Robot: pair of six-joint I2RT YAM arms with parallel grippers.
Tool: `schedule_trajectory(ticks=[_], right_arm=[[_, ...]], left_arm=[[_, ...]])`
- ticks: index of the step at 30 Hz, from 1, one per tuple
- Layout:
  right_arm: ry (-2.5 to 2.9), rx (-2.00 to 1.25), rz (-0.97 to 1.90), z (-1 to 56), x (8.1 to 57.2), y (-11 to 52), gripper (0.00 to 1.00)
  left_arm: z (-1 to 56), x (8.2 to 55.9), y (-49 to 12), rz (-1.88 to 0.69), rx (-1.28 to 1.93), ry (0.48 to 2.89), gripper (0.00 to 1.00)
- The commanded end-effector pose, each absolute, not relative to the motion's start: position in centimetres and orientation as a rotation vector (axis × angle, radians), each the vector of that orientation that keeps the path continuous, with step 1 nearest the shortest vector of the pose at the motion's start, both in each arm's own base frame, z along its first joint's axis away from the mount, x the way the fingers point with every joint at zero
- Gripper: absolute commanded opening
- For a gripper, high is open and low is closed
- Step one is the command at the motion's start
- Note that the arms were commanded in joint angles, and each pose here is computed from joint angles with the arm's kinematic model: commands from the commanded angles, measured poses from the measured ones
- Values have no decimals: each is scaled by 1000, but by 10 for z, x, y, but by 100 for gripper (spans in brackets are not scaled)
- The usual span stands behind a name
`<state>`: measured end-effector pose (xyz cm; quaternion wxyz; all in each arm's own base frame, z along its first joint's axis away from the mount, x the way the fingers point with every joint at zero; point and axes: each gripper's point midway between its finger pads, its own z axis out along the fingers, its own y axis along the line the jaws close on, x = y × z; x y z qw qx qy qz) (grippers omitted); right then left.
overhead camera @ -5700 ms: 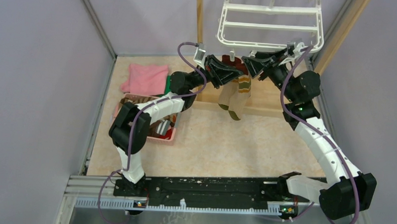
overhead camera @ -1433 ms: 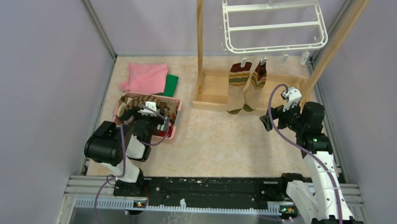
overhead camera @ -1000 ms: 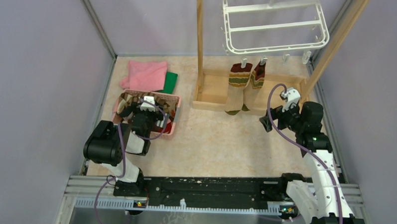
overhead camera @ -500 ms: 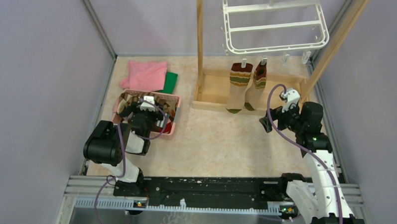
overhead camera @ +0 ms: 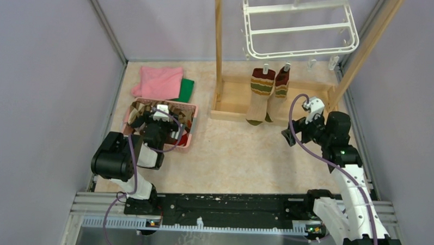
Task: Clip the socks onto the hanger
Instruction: Pick up the sock from the bin.
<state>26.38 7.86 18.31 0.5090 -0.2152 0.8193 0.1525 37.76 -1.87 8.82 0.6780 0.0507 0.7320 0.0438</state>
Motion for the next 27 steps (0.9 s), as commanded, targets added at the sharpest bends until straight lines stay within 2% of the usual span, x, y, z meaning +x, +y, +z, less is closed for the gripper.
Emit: schedule_trajectory(ticks=[1,27], right_arm=[[1920,-524,330,198,267,77,99],[1905,-565,398,198,261,91,99]], left_arm=[[92,382,-21,67,106,1642,99],[92,383,-21,63,108,1644,99]])
